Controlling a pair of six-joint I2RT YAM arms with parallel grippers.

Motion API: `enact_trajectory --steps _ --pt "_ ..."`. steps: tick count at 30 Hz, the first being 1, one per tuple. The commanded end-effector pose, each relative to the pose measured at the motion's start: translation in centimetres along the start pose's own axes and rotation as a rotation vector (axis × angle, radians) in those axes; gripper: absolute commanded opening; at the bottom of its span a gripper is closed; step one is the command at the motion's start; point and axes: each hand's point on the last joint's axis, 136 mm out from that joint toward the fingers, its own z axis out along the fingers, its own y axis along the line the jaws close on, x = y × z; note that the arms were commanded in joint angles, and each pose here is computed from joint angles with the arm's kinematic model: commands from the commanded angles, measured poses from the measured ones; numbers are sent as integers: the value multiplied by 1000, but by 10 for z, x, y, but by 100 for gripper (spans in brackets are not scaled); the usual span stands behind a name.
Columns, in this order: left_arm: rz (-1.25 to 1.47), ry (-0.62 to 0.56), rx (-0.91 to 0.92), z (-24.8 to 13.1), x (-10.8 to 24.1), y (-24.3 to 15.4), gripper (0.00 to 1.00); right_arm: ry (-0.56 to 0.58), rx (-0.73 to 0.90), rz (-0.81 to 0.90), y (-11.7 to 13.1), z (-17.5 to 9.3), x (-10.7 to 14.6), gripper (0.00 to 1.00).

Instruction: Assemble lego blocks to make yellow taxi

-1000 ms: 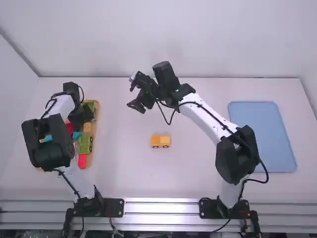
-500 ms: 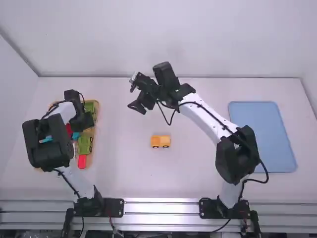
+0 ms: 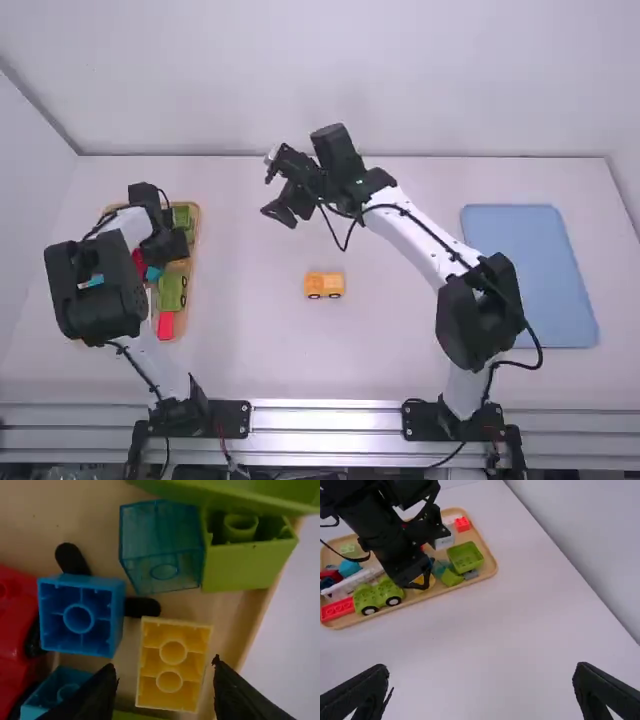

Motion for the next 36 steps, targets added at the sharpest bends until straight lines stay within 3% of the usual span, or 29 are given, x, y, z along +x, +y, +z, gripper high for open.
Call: enact_trajectory --steps 1,20,30,36 --pt "27 20 15 7 8 -4 50 -3 13 -4 -4 0 -2 98" --pt "23 6 11 21 19 -5 42 0 12 -2 -4 0 -2 98" --pt "20 -20 10 20 12 -5 28 -1 12 -2 -4 0 -2 98" --pt "-32 -96 39 -9 -2 -9 20 -4 22 2 -9 -3 -1 98"
